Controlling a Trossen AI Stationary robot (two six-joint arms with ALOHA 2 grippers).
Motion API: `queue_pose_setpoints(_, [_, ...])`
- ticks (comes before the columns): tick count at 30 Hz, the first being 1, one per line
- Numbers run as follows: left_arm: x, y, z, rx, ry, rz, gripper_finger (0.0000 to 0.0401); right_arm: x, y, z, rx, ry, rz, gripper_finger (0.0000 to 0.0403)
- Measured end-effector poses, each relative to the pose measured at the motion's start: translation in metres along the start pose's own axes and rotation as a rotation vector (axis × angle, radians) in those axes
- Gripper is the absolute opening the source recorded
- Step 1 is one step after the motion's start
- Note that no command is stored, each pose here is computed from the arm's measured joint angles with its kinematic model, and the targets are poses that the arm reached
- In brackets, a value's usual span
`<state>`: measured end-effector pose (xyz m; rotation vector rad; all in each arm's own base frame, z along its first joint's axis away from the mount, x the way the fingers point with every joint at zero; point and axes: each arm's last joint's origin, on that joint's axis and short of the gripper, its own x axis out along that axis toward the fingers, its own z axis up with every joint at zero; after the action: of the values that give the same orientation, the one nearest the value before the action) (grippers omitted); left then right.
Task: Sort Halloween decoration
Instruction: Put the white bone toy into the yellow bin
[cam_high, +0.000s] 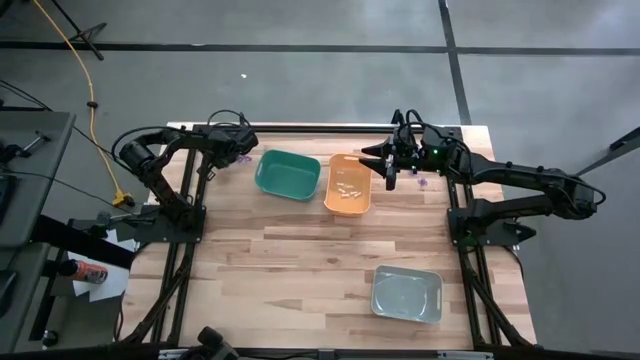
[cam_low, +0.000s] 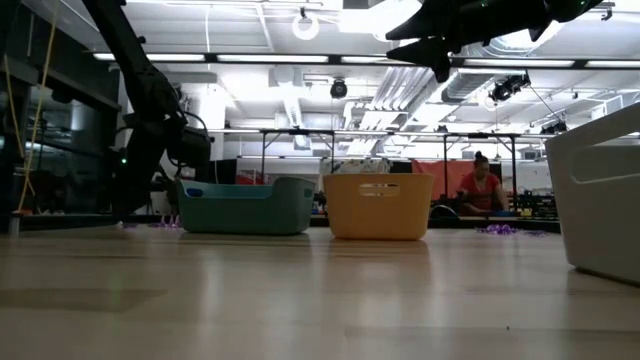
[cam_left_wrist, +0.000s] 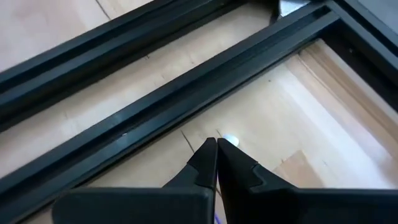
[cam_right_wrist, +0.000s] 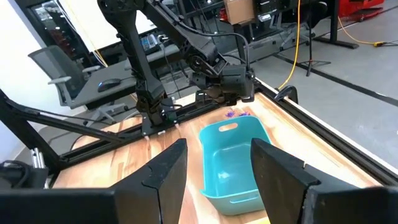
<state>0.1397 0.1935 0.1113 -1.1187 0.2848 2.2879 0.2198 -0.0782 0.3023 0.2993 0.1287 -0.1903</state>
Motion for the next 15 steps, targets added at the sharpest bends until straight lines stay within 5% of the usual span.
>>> queue_pose_setpoints(15, [-0.017, -0.001, -0.022, 0.191, 0.028, -0.096, 0.0, 0.0, 0.0, 0.0, 0.0, 0.0, 0.0, 0.0171])
